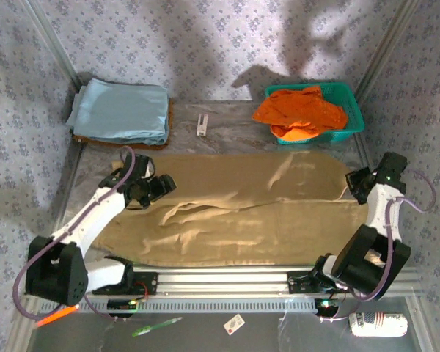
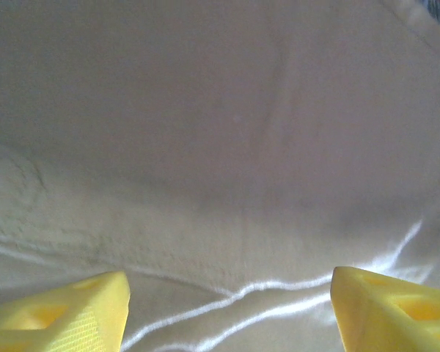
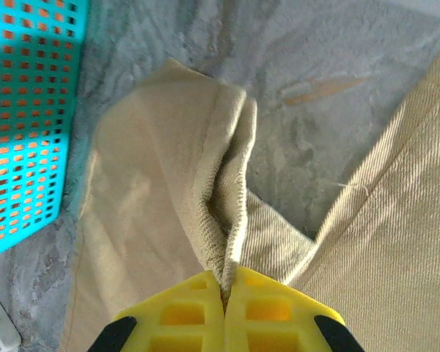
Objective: Fold and stack the trousers
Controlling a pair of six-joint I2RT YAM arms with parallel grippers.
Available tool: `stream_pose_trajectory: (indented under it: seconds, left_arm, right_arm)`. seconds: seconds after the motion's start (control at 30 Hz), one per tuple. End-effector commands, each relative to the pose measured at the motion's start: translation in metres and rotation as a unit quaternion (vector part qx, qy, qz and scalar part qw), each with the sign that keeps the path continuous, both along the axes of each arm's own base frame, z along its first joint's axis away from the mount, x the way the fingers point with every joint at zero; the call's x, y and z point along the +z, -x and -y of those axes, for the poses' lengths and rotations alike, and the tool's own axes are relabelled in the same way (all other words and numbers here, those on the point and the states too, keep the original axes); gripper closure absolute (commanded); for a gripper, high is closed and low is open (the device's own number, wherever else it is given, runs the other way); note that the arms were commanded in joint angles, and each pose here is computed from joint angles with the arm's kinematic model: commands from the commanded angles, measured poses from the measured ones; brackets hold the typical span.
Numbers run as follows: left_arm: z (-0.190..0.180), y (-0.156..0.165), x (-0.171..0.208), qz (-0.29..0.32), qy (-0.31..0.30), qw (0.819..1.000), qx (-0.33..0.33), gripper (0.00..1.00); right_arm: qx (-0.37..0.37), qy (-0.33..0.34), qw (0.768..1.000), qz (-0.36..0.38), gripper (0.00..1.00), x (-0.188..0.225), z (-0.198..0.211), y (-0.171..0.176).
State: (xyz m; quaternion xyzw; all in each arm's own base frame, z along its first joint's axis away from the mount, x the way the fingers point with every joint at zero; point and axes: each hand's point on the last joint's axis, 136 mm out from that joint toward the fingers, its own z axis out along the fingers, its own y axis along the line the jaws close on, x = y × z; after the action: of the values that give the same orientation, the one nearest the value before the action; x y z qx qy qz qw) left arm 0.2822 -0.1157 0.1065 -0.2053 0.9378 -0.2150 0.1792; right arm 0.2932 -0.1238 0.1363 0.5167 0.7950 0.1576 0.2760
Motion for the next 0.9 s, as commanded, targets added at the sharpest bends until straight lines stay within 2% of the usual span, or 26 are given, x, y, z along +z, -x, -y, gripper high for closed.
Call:
stream_pose_trajectory:
  seconds: [0.0, 0.2, 0.23, 0.3, 0.33, 0.37, 0.53, 0.7, 0.87]
  left_arm:
    - [-0.008, -0.034, 0.010, 0.031, -0.001, 0.999, 0.040, 0.27]
    - [-0.029, -0.074, -0.031, 0.002, -0.011, 0.994, 0.104, 0.27]
    - [-0.035, -0.076, -0.043, -0.013, -0.007, 0.993, 0.121, 0.28]
    - [-0.042, -0.079, -0.062, -0.034, 0.013, 0.990, 0.139, 0.29]
    - [-0.047, -0.078, -0.070, -0.045, 0.016, 0.988, 0.150, 0.30]
    - [-0.053, -0.077, -0.076, -0.049, 0.011, 0.986, 0.159, 0.30]
    - [-0.089, -0.067, -0.091, -0.069, -0.008, 0.975, 0.209, 0.30]
    - [-0.114, -0.068, -0.100, -0.083, -0.014, 0.968, 0.238, 0.30]
    - [-0.120, -0.092, -0.100, -0.083, -0.019, 0.973, 0.216, 0.30]
  right_arm:
    - [-0.002, 0.037, 0.999, 0.000, 1.00, 0.009, 0.010, 0.006]
    - [-0.010, 0.006, 1.000, -0.024, 0.98, -0.018, 0.015, 0.002]
    - [-0.012, 0.002, 0.999, -0.029, 0.94, -0.022, 0.016, 0.002]
    - [-0.015, -0.007, 0.999, -0.042, 0.79, -0.031, 0.014, 0.006]
    - [-0.013, -0.009, 0.999, -0.050, 0.70, -0.036, 0.012, 0.009]
    - [-0.018, -0.008, 0.998, -0.063, 0.58, -0.039, 0.013, 0.015]
    - [-0.026, 0.016, 0.997, -0.077, 0.40, -0.037, 0.011, 0.032]
    - [-0.031, 0.042, 0.997, -0.051, 0.35, -0.019, 0.006, 0.032]
    - [-0.042, 0.064, 0.996, -0.039, 0.30, -0.010, 0.021, 0.019]
